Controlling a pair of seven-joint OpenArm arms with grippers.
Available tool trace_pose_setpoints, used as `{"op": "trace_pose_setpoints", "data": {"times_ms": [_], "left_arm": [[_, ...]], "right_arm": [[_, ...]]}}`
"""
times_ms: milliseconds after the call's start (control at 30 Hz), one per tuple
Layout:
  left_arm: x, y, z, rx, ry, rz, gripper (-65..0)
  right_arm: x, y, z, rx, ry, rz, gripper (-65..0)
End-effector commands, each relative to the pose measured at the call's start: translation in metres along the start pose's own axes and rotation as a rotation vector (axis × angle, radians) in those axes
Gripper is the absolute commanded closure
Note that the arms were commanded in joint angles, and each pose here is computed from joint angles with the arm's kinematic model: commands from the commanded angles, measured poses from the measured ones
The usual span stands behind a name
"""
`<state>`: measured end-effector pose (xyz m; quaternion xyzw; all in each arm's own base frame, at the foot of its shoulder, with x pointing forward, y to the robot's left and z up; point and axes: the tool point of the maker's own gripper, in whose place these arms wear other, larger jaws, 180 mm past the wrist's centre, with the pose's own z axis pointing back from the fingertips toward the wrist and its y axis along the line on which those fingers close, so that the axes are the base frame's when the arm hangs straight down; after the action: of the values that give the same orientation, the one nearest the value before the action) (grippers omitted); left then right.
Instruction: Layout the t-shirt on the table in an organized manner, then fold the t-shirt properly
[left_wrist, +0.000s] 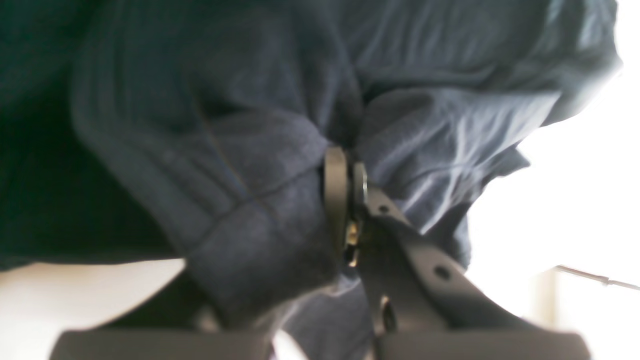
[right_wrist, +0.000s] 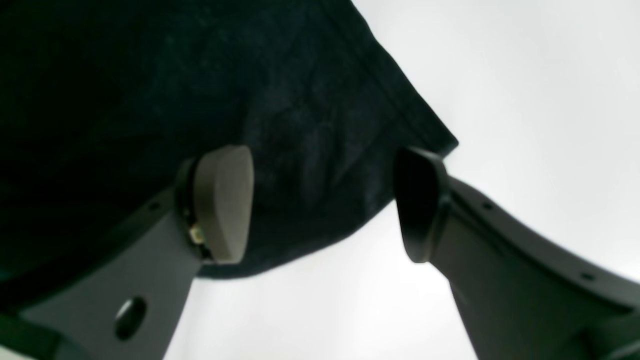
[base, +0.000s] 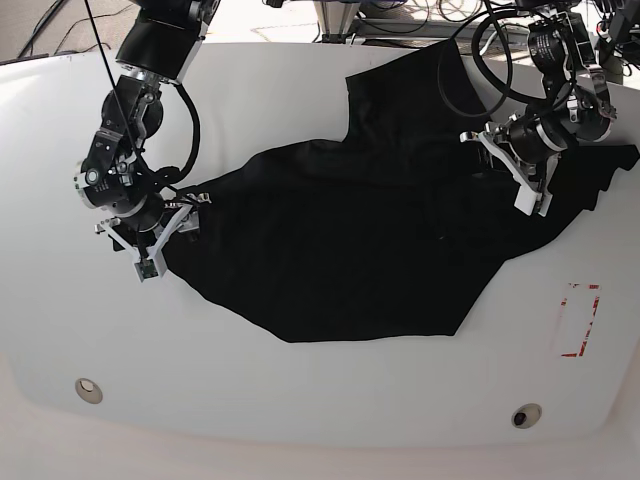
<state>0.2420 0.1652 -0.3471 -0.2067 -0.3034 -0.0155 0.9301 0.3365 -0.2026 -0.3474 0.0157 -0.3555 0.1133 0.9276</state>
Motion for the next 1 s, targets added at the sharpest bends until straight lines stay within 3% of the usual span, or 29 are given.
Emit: {"op": "trace_pose_setpoints", "data": {"times_ms": [0,267,633,967], "left_arm": [[0.009,0.003,0.01,-0.004,-0.043,-0.009,0.0],[0.0,0.011,0.016,0.015,-0.025,0.002,0.0],[-0.008,0.015,0.02,0.017,-0.002,0.004,0.0],[-0.01,0.015,0.02,0.016,0.003,0.004,0.0]], "right_arm": [[0.01,-0.01,-0.005,-0.002,-0.039,-0.024,-43.1],[-0.007,-0.042,-0.027,-0.003,-0.039,-0.217,-43.1],[-0.004,-0.074,-0.052,0.019,-0.041,-0.288,-43.1],[-0.022,-0.074,-0.067,0.042,-0.037,-0.341,-43.1]]}}
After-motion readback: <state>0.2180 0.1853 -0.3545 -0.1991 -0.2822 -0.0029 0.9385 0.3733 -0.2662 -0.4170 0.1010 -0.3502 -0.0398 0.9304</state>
